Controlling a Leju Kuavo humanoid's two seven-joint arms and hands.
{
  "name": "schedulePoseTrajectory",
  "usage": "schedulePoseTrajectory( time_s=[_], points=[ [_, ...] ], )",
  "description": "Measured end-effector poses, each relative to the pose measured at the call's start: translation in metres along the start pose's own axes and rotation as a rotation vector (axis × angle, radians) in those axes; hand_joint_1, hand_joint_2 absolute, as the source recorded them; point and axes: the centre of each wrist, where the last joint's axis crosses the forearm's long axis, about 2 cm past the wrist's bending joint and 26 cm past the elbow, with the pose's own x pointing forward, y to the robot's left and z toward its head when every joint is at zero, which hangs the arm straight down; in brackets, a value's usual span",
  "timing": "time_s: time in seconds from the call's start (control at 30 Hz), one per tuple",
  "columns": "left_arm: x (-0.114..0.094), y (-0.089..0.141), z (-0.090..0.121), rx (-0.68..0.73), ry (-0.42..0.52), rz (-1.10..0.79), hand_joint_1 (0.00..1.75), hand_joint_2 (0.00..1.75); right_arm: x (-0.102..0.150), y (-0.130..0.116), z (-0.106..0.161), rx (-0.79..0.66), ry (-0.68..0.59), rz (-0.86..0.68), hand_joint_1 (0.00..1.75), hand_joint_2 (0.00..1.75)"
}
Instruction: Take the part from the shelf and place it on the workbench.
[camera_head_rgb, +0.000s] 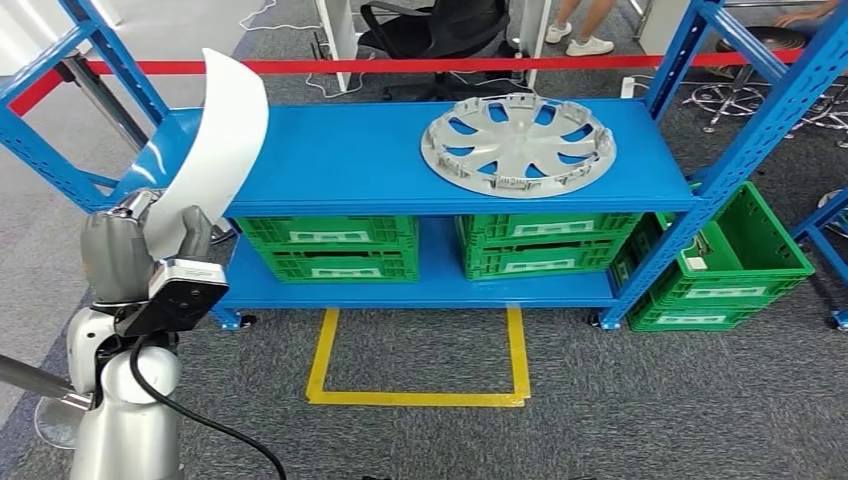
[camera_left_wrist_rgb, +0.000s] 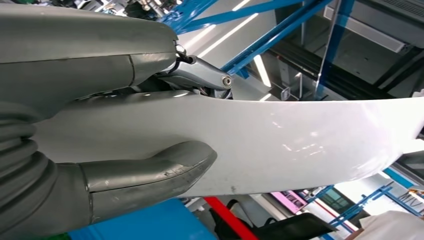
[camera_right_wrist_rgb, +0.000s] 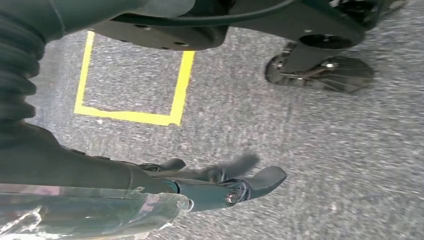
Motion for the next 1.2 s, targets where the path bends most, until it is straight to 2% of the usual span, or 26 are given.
schedulePoseTrajectory(
  time_s=[0.63, 1.2],
  points=[
    [0.0009, -0.001, 0.0006, -0.009, 0.008, -0.012, 1.75, 1.75, -0.0015, 0.0004, 0.0002, 0.005, 0.007, -0.016, 0.0, 1.75],
    [-0.0056, -0.0065, 0.0074, -0.052, 0.099, 0.06, 1.75, 1.75, -0.0015, 0.0001, 0.0002, 0.001, -0.004, -0.026, 0.0, 1.75]
  ],
)
